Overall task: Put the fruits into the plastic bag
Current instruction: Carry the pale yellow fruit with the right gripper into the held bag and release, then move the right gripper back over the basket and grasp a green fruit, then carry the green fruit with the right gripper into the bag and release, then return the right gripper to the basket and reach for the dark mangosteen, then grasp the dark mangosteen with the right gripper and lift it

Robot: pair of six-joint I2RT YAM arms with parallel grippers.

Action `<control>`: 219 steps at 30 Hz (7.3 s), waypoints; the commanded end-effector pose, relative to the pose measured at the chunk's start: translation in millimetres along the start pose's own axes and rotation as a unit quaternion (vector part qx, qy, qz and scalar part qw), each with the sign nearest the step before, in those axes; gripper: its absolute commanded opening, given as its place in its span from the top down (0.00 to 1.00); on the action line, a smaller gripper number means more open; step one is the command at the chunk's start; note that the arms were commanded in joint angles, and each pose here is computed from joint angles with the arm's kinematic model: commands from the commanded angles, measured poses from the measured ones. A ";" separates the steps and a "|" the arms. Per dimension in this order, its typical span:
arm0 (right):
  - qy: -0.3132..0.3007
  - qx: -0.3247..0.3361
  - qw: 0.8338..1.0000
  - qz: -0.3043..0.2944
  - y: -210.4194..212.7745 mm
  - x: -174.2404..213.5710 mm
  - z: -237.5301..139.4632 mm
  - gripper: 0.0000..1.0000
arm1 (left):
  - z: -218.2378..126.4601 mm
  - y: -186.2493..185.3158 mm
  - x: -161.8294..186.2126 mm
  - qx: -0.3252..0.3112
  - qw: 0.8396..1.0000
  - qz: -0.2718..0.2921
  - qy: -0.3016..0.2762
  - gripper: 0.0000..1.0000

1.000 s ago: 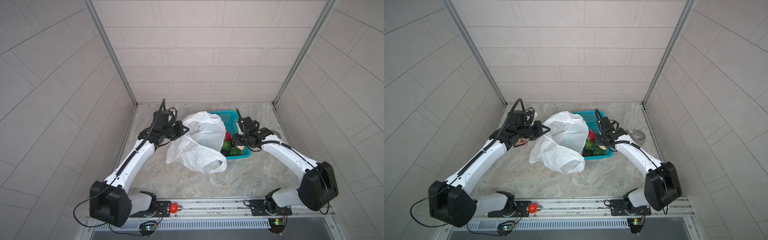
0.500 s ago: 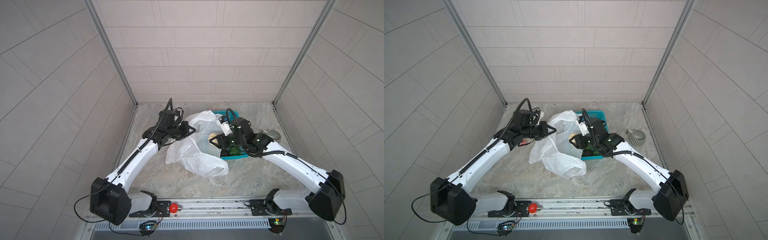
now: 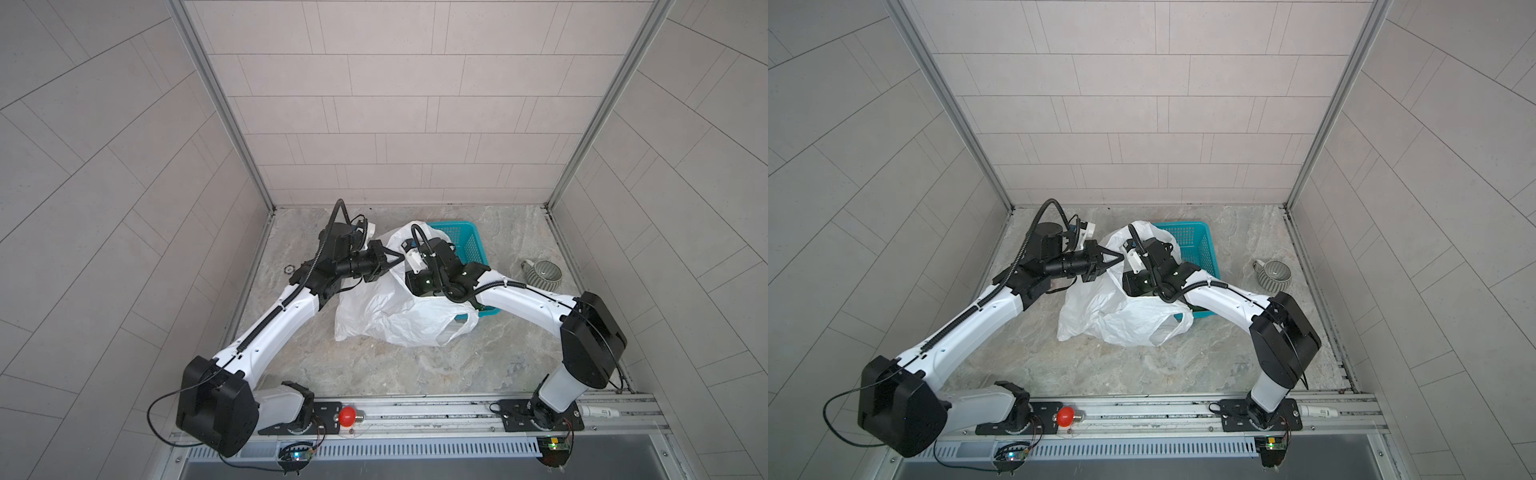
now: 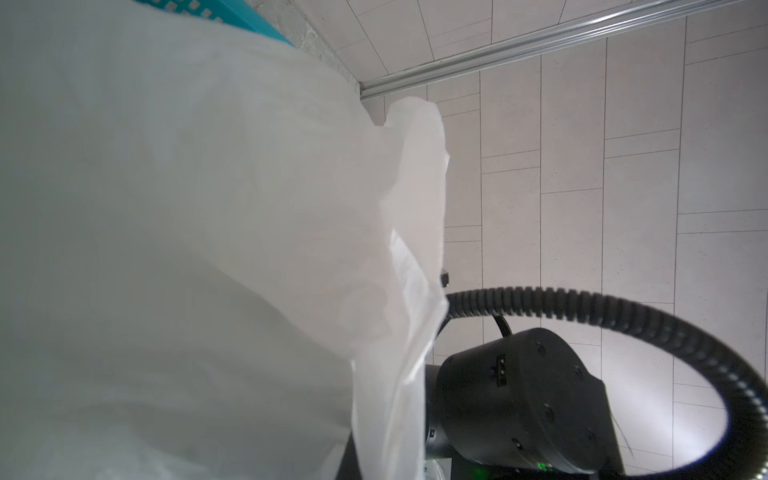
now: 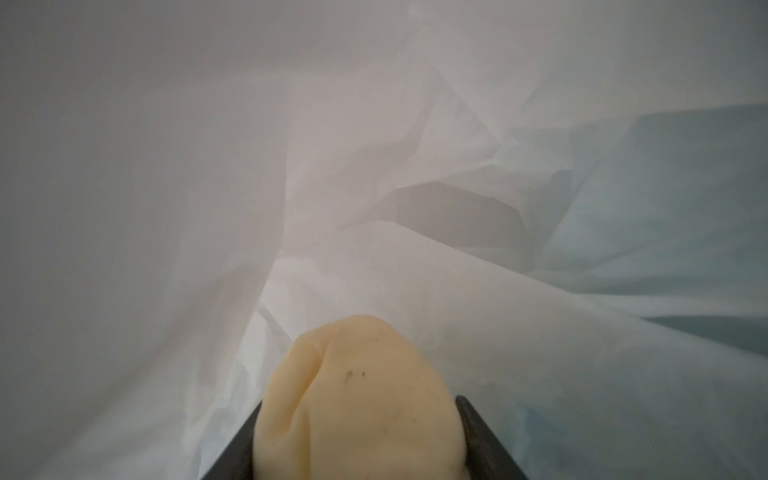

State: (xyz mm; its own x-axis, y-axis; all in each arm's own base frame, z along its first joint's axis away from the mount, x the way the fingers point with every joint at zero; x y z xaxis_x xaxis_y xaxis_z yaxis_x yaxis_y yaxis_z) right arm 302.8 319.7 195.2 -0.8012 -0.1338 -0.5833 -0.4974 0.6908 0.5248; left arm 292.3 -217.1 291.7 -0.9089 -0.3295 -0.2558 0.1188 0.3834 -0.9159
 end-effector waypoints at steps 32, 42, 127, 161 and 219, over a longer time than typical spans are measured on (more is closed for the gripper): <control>-0.181 0.190 0.962 0.079 -97.2 -11.8 -170.1 0.22 | -11.2 41.0 -8.0 -0.009 1.000 -0.019 -0.008 1.00; -0.157 0.282 0.928 0.188 -155.2 32.7 -175.8 0.26 | -14.3 32.3 -18.9 0.009 1.000 -0.021 -0.019 1.00; 0.112 0.019 0.988 -0.103 22.4 54.6 8.2 0.37 | -24.9 37.9 -13.7 -0.041 0.999 0.010 -0.029 1.00; -0.183 0.244 0.950 0.065 -102.1 -13.6 -189.2 0.24 | -27.9 36.0 -14.3 -0.042 0.998 0.017 -0.037 1.00; -0.016 0.344 0.926 0.154 -183.6 17.6 -106.8 0.68 | -26.0 39.6 -16.2 -0.057 0.998 0.023 -0.032 1.00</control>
State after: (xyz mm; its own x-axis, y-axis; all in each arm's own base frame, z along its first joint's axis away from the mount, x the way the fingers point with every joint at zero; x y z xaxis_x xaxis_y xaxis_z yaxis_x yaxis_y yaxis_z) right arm 351.4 120.2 124.2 -0.8842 0.1527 -0.4415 0.0985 0.9847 0.1435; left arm 297.8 -174.6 258.1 -0.8855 -0.3681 -0.2836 0.0746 0.4898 -0.8687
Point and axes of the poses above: each gripper's point midway between its finger pads, its own z axis out along the fingers, its own y axis along the line the jaws close on, x = y × z, the point moved 4 cm from there along -z, back along the fingers, and after that the axes turned 3 degrees about z, right-handed, at the moved point
